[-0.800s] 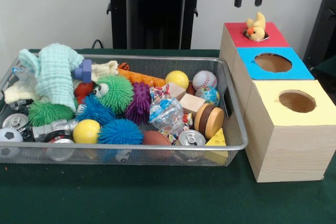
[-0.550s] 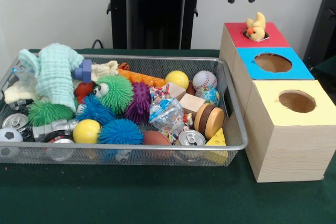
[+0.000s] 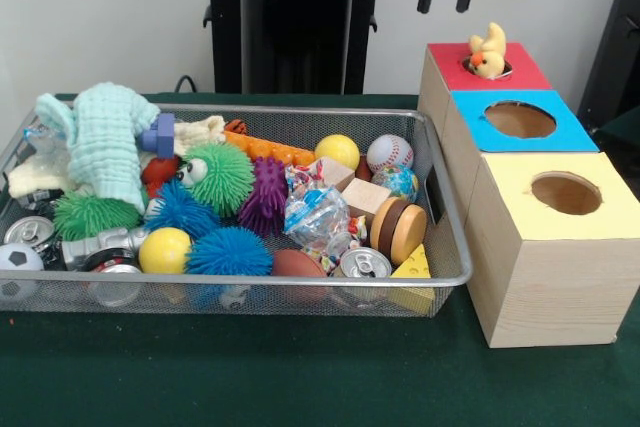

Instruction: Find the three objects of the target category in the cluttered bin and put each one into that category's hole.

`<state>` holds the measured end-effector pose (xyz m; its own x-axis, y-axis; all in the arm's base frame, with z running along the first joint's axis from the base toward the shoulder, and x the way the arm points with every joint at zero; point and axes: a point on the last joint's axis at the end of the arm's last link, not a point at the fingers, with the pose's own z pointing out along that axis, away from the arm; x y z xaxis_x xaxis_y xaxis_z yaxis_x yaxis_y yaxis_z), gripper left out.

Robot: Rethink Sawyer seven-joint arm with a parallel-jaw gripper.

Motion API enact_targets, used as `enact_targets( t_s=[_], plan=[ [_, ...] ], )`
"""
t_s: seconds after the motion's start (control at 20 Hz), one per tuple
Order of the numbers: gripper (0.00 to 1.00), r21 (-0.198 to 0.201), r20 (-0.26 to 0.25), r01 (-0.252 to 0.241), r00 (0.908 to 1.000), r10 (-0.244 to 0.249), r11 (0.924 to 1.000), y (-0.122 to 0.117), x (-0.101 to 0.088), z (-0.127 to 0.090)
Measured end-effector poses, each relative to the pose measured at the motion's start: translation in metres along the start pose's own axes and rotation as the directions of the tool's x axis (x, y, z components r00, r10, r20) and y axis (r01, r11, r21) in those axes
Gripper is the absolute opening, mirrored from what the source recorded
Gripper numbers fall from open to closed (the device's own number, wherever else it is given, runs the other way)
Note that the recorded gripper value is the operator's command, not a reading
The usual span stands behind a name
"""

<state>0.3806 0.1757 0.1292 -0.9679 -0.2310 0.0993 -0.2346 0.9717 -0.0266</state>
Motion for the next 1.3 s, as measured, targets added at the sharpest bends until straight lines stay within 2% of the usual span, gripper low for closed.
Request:
enact_targets(
  t_s=[0.3, 0.35, 0.75, 1.3],
  plan=[
    [1.00, 0.003, -0.022, -0.045, 0.9988, 0.045, 0.9990, 0.003, 0.002, 0.020],
    [0.00, 0.015, -0.004, -0.068, 0.9977, 0.068, 0.9976, 0.001, -0.001, 0.028],
    [0.00, 0.027, 0.022, -0.100, 0.9948, 0.100, 0.9946, -0.001, -0.004, 0.035],
    [0.00, 0.034, 0.029, -0.064, 0.9976, 0.063, 0.9973, 0.013, -0.007, 0.036]
  ],
)
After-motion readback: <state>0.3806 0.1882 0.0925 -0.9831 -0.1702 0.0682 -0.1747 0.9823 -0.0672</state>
